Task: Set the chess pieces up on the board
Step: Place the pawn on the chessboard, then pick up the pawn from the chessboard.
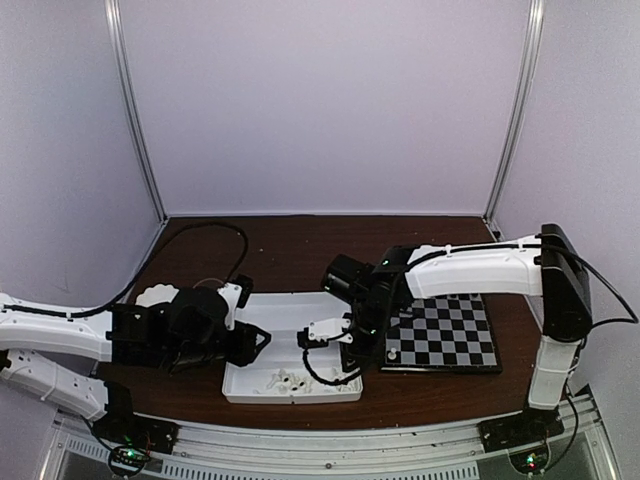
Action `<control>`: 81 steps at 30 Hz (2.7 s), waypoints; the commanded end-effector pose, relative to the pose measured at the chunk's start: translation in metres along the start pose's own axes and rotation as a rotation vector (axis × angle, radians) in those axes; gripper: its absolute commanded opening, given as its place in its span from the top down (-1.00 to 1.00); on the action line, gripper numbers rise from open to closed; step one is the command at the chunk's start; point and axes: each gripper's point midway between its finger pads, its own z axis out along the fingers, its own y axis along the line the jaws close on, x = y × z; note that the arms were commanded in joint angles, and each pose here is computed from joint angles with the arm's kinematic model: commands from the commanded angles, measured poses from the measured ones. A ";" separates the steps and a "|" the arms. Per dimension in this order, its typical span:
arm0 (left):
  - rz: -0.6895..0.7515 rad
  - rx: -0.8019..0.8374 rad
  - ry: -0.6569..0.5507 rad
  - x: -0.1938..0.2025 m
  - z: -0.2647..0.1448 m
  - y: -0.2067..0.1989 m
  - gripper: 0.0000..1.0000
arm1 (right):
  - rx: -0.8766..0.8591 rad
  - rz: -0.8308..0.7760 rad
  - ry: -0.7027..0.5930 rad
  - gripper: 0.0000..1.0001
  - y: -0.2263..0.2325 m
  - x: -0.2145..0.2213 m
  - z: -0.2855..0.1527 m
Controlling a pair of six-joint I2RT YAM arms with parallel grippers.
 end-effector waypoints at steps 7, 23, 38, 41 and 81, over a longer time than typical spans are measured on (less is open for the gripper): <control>0.112 -0.009 -0.036 -0.019 0.010 -0.011 0.17 | 0.120 -0.098 0.392 0.74 0.013 0.117 -0.039; 0.143 0.005 -0.010 -0.020 0.020 -0.022 0.16 | 0.333 -0.265 0.785 0.74 -0.030 0.227 -0.055; 0.135 0.007 -0.002 -0.019 0.021 -0.023 0.17 | 0.283 -0.194 0.764 0.41 -0.049 0.243 -0.052; 0.137 0.008 0.001 -0.019 0.022 -0.024 0.17 | 0.283 -0.173 0.736 0.38 -0.049 0.241 -0.058; 0.197 0.076 0.031 -0.028 0.043 -0.056 0.15 | 0.278 0.065 0.195 0.08 -0.048 0.284 -0.105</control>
